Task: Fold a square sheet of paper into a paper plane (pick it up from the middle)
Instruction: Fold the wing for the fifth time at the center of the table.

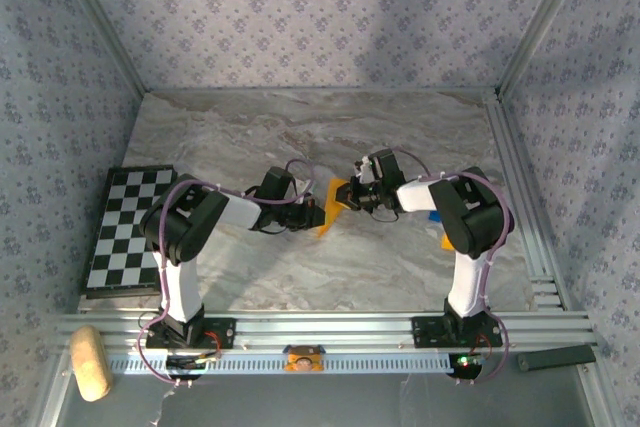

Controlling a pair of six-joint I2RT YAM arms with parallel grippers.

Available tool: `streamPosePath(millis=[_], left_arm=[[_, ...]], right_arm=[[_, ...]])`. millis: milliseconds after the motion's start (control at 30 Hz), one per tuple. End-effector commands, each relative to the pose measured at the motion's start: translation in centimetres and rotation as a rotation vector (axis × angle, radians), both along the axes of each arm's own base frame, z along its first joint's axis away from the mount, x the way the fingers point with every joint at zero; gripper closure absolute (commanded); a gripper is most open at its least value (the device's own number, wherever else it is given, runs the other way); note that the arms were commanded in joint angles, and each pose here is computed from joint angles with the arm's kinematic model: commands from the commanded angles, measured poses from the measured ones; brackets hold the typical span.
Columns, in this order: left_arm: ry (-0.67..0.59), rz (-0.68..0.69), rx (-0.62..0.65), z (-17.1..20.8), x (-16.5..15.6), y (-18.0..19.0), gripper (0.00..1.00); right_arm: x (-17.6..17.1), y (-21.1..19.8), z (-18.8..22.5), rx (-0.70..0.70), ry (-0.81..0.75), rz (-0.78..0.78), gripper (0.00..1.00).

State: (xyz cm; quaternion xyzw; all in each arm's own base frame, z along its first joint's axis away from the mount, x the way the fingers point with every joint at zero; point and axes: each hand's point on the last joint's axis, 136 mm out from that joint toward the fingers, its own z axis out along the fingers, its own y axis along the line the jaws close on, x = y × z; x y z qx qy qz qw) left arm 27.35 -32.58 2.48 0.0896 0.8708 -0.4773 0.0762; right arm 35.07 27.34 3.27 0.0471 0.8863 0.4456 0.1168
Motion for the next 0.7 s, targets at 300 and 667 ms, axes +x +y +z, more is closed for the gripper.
streamPosePath(millis=[300, 667], left_arm=[[0.148, 0.026, 0.153, -5.1, -2.7, 2.7, 1.00], [0.097, -0.008, 0.036, -0.1, -1.7, 0.9, 0.85]], right_arm=[[0.1, -0.7, -2.7, -0.056, 0.088, -0.028, 0.93], [-1.1, -1.7, -4.3, -0.126, 0.137, -0.033, 0.94]])
